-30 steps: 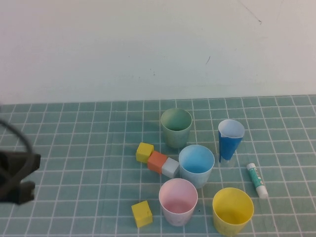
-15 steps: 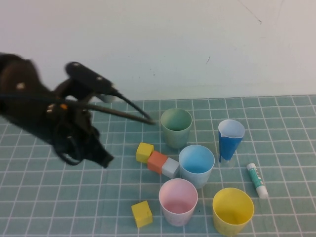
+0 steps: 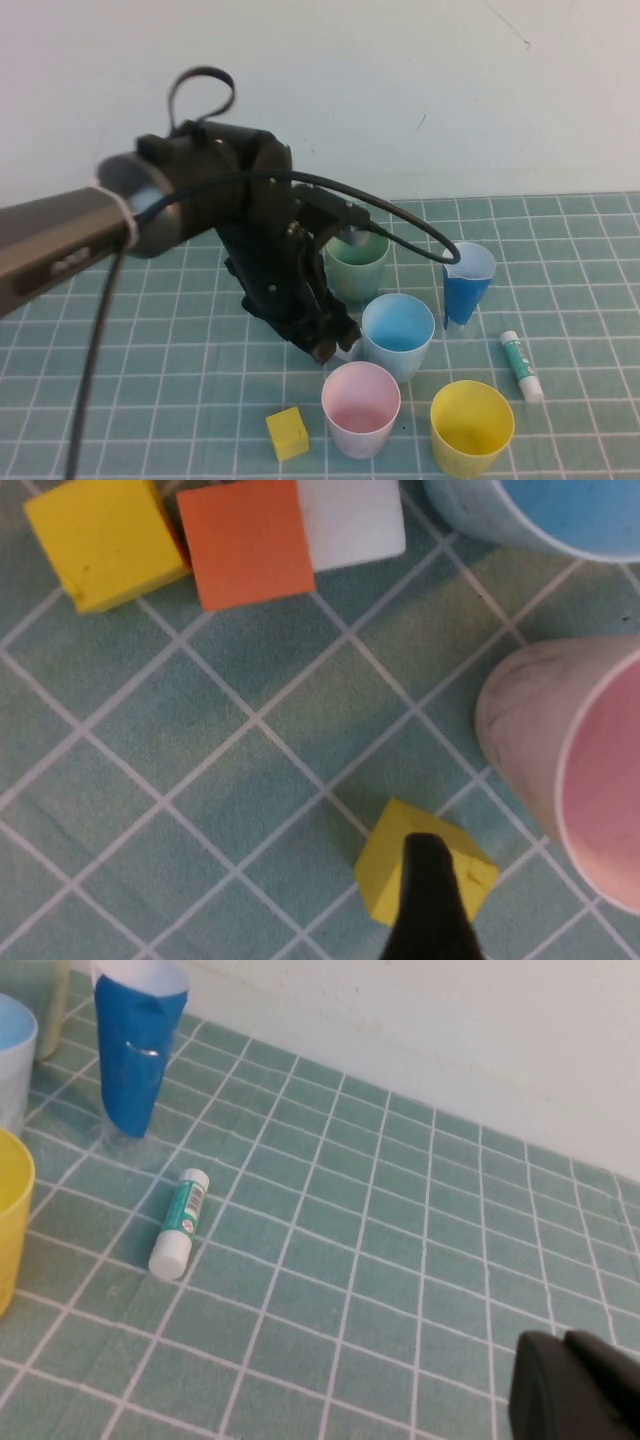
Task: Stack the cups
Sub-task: Pick up the pink cup, then place the pink cup on the yellow cup
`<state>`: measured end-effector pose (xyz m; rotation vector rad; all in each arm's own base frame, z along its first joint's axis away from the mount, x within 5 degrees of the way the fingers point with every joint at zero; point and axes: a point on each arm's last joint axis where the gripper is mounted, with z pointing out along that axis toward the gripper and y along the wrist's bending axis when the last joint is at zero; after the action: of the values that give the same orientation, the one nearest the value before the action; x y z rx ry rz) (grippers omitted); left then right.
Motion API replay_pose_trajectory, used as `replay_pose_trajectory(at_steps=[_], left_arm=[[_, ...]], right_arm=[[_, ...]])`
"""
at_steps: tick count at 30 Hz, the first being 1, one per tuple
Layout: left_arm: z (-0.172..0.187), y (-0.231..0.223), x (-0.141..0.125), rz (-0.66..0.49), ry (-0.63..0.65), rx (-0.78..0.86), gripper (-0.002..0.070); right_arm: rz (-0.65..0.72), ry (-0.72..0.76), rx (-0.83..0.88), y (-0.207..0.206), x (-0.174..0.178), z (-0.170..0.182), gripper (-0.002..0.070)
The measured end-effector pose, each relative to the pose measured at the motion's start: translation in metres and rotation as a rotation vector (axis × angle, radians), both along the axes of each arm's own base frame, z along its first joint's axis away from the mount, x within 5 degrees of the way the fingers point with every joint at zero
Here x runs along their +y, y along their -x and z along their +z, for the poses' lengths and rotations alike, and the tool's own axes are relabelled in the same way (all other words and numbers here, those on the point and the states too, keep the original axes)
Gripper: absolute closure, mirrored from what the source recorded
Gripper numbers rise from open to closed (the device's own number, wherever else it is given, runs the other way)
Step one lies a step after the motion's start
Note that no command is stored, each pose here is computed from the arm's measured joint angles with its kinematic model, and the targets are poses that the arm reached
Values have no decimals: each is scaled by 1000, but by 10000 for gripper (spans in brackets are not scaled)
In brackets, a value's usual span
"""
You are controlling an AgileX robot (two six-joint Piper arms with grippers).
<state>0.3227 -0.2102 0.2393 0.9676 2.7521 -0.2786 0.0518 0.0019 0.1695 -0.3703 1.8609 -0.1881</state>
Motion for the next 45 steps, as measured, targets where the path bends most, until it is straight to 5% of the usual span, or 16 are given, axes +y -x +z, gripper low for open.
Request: replay_pose_trajectory(at_steps=[4,12,16,21,27,31,38,45], left_arm=[[-30,-13,-8,13,-29,57,233],[-66,-22,-17,38,-35,119,236],[-76,-21,-25,31,-20,130,328],[-76,-20,-35,4,12,103,591],[-75,-17,-36,0,16,121,665],[-56,-12,-30,5,-7,116,668],[29,17,-23,-20,69,-13,669],[59,66,-63,-188,118,-115,669]], right_arm=[[5,-71,5,0,3,0,679],[17,-242,20,1,8,0,679],[12,-359,32,1,11,1,679],[7,-641,68,2,19,3,679],[12,-814,90,3,23,6,679],[11,-819,87,2,23,6,679],[8,-841,68,2,23,8,679],[-7,-869,4,0,20,13,679]])
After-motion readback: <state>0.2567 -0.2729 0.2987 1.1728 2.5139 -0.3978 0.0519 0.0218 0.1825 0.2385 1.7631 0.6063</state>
